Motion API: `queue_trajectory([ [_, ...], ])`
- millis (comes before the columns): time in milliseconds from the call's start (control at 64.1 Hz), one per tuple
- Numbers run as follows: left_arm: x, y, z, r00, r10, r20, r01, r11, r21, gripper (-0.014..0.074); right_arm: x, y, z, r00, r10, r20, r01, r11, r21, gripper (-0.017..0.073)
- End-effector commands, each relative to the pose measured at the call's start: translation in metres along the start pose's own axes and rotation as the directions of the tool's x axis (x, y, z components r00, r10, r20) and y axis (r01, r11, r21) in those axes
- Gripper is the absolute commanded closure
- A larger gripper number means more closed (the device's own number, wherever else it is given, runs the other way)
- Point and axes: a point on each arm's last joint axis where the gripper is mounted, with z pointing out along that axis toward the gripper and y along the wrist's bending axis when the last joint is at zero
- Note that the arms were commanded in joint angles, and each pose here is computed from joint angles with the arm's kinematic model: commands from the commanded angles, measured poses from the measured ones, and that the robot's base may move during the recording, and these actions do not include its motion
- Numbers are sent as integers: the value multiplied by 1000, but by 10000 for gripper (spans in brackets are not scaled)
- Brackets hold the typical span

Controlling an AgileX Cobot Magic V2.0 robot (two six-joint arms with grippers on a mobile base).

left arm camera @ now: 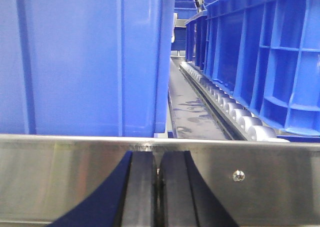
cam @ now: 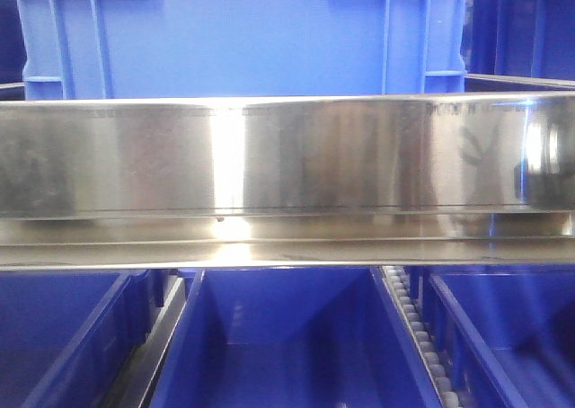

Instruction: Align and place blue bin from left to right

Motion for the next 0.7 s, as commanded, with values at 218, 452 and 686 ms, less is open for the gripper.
queue_trajectory([
  [218,-5,0,-1,999,6,46,-6,1000,4,589,-3,0,0,1000,-4,28,4,1000,-1,640],
  [452,-8,0,-1,997,5,78,-6,1000,4,589,-3,0,0,1000,-4,28,4,1000,-1,640],
  [686,-12,0,-1,992,5,125,-6,1000,6,589,-3,0,0,999,-4,32,4,1000,0,640],
])
